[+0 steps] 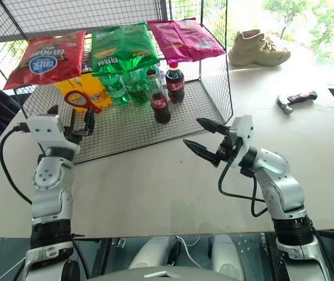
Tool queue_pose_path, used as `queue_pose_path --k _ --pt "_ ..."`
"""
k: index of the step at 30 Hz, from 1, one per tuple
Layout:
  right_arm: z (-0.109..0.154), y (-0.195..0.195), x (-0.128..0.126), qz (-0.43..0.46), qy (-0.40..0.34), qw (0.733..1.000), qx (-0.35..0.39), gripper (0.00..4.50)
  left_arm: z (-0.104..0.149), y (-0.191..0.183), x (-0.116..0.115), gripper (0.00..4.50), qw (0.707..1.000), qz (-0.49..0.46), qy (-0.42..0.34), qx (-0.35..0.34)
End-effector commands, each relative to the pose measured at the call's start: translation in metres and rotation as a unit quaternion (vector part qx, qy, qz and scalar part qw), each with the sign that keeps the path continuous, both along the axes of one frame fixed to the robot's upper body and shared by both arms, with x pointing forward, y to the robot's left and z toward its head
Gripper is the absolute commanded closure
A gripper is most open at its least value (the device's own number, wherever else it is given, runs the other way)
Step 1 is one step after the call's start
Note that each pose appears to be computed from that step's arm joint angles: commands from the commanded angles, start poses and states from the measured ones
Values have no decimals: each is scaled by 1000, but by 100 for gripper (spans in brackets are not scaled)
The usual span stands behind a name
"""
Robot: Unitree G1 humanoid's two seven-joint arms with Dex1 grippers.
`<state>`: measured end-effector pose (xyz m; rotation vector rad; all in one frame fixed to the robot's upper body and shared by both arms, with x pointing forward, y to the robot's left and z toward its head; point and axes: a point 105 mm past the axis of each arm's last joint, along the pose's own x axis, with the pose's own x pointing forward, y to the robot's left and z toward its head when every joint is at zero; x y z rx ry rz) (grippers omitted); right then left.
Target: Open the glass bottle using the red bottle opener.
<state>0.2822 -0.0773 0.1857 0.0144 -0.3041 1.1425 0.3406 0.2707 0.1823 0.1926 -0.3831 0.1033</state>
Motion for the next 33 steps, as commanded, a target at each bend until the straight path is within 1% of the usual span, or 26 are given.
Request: queue_pose_path --k 1,5,13,16,18,22,23,24,26,29,30,31,32,33 --pt "12 4 -6 8 -24 1000 9 96 18 -2 4 0 999 2 -33 9" --pt "10 3 -5 5 -25 1000 8 96 22 -3 11 0 999 2 -41 3" --pt "8 0 -2 -3 -29 1000 7 96 21 -2 15 0 999 3 -43 -9" --pt "6 -1 -2 -4 -29 1000 6 90 18 -3 13 82 999 -8 -42 -24" --pt "6 -2 -1 -6 -29 1000 8 90 14 -4 13 175 998 -16 -42 -49" --pt "5 -3 0 -10 -28 1000 10 90 8 -7 12 370 997 -28 -32 -60" --pt "5 -3 0 -10 -28 1000 9 90 7 -8 11 425 997 -31 -31 -66" --pt "5 -3 0 -10 -28 1000 9 90 6 -8 11 443 997 -33 -30 -70" --pt "5 -3 0 -10 -27 1000 8 90 7 -9 9 443 995 -41 -37 -89" --pt "5 -3 0 -11 -27 1000 8 90 14 -11 6 443 986 -67 -58 -143" --pt "5 -3 0 -11 -27 1000 8 90 17 -12 4 443 980 -81 -67 -170" --pt "5 -3 0 -11 -27 1000 8 90 21 -18 2 443 967 -116 -79 -211" --pt "6 -3 0 -11 -27 1000 8 90 24 -22 -1 443 957 -143 -88 -238" --pt "6 -3 0 -12 -27 1000 9 90 26 -27 -4 443 940 -177 -93 -275"
